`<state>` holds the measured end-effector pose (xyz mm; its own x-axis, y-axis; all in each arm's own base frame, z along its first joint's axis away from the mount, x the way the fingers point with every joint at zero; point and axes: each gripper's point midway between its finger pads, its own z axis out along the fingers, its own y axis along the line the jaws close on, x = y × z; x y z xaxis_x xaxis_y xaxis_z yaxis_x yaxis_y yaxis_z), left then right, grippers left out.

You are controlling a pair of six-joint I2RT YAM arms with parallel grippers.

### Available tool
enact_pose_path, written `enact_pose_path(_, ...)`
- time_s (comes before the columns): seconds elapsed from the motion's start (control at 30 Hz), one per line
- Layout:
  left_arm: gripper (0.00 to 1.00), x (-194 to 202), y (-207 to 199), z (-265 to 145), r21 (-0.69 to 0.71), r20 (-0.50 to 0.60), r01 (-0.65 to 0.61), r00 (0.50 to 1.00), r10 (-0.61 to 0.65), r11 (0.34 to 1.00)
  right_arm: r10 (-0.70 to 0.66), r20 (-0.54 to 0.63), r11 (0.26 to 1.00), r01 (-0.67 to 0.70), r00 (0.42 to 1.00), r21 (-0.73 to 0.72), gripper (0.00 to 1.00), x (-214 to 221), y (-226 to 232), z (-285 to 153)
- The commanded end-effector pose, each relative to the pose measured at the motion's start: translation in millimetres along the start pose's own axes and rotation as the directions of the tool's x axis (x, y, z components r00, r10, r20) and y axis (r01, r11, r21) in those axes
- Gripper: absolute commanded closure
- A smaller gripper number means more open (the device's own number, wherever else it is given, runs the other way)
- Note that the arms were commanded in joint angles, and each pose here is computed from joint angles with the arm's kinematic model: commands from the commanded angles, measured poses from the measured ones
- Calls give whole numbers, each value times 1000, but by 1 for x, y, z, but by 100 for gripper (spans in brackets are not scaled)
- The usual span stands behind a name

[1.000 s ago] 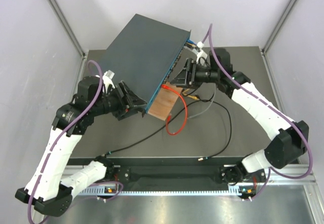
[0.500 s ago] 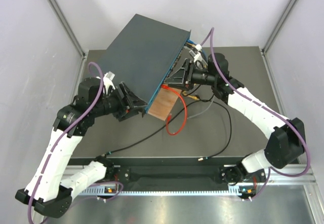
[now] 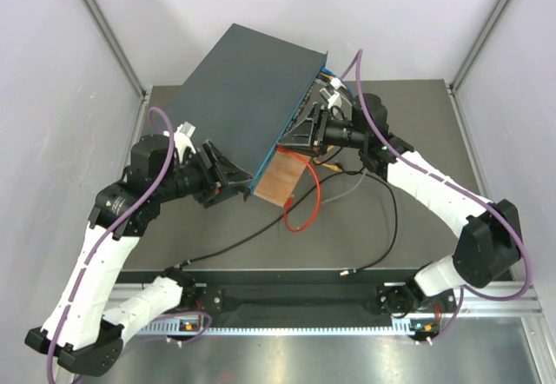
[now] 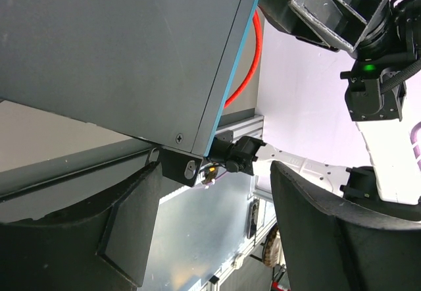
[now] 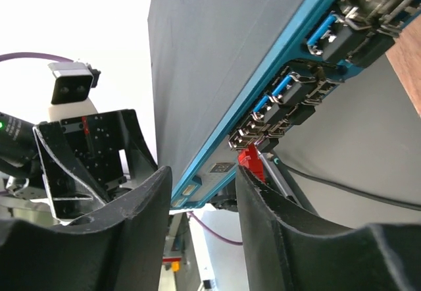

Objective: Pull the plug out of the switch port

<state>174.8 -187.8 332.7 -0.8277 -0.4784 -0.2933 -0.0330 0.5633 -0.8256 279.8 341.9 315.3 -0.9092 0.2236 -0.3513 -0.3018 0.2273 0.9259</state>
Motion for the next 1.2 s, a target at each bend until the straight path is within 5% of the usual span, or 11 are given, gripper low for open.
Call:
enact_pose_path(0.0, 28, -2, -11, -3, 49, 12, -18, 1000, 18, 999, -65, 8, 997, 65, 998, 40, 54, 1, -6, 1)
enact_pose_path(0.37, 28, 0, -9, -2, 43, 3, -12, 1000, 12, 999, -204, 12, 969, 200, 979, 143, 50, -14, -11, -17)
enact_pose_path(1.17, 28, -4, -15, -3, 71, 27, -6, 1000, 4, 997, 32, 15, 995, -30, 999, -95, 60, -2, 3, 12)
